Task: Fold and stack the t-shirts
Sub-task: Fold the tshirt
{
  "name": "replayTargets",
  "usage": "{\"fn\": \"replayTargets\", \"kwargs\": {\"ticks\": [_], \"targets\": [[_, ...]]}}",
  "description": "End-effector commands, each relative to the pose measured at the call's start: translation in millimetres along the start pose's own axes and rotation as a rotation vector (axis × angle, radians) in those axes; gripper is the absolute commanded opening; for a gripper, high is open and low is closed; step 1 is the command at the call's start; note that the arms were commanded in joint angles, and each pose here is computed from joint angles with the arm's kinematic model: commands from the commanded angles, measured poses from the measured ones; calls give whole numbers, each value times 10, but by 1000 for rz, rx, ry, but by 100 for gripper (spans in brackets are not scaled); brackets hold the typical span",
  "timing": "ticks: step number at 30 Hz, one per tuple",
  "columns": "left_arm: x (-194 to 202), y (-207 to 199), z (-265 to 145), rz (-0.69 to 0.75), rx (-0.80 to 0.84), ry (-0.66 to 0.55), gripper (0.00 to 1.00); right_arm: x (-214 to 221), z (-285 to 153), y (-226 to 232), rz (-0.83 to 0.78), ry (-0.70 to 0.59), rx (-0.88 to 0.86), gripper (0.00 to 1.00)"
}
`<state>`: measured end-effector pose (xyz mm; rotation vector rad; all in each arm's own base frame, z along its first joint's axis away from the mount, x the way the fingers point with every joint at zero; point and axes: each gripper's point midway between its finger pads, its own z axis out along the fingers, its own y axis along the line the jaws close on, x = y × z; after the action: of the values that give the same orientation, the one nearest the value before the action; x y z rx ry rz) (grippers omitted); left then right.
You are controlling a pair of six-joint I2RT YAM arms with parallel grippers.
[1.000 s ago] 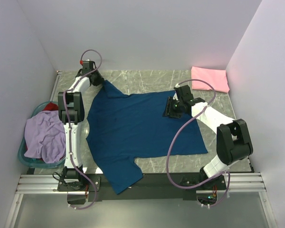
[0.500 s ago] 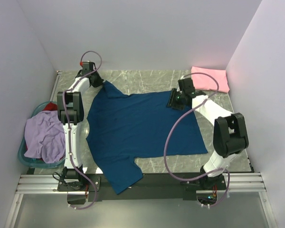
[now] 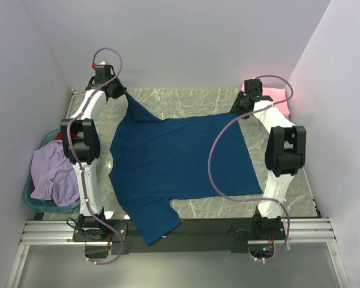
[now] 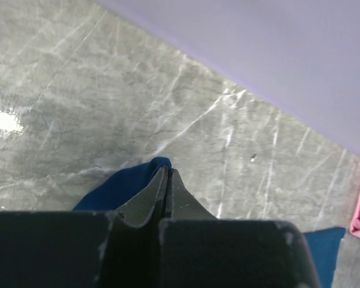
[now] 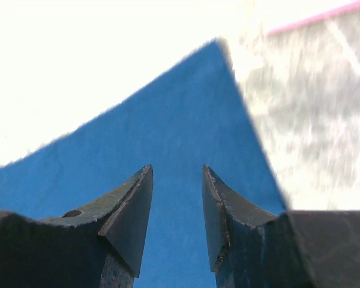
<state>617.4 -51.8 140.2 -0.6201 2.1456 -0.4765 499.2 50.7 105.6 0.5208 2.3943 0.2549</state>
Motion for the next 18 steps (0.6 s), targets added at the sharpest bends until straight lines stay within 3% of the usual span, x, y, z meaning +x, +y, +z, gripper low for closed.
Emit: {"fn": "replayTargets", "kwargs": {"ticks": [1, 18], "targets": [[-153, -156, -245, -6, 23, -28, 1, -216, 99, -6, -63, -16, 21, 45], [-29, -101, -321, -8, 14, 5, 1, -479, 765, -228, -168, 32, 94, 45]]}}
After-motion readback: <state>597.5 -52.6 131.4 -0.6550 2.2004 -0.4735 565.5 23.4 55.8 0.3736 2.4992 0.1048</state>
